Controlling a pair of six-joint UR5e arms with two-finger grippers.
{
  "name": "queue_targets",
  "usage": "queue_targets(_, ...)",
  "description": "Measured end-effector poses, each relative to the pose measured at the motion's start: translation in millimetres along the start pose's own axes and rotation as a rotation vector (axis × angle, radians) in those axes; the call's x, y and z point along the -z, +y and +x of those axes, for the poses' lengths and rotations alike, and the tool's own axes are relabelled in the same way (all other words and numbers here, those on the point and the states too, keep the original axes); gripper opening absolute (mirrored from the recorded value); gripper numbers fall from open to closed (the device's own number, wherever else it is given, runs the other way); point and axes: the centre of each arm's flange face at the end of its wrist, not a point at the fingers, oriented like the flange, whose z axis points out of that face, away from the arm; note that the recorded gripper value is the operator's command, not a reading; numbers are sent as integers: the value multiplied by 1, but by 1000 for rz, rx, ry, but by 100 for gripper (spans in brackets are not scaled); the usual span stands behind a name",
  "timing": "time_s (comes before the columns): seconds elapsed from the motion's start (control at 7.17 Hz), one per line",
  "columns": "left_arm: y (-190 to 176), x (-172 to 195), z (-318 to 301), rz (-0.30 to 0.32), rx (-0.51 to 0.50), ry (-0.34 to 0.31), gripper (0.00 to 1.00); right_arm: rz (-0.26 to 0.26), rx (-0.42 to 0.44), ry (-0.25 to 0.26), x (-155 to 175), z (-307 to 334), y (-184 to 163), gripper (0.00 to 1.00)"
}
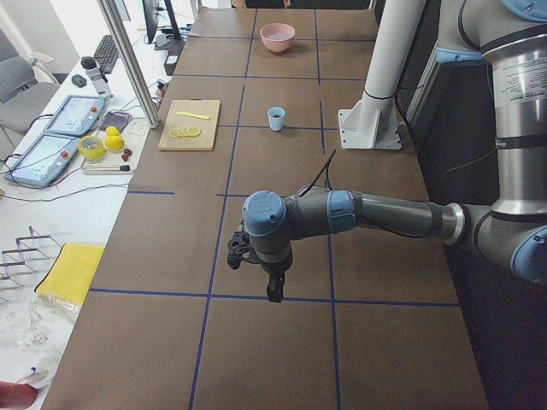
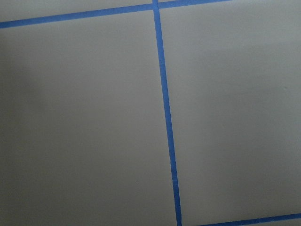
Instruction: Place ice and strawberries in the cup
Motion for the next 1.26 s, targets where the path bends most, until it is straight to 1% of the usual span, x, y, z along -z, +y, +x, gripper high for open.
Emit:
queue_targets(0.28,2,-3,-2,-6,8,2,100,-3,-9,6,-1,1,3,100)
queue_targets(0.56,0,-5,-3,1,7,7,100,3,-5,12,1,1,-3,100)
queue_targets(0.7,-3,-5,-5,14,-2,8,100,4,-4,14,2,1,-5,100)
queue_targets(1.12,-13,-9,-12,92,36,-10,100,3,-5,18,2,1,-6,100)
queue_targets(1.26,-15,-9,-13,105,38,-15,100,1,-9,18,1,2,-5,100)
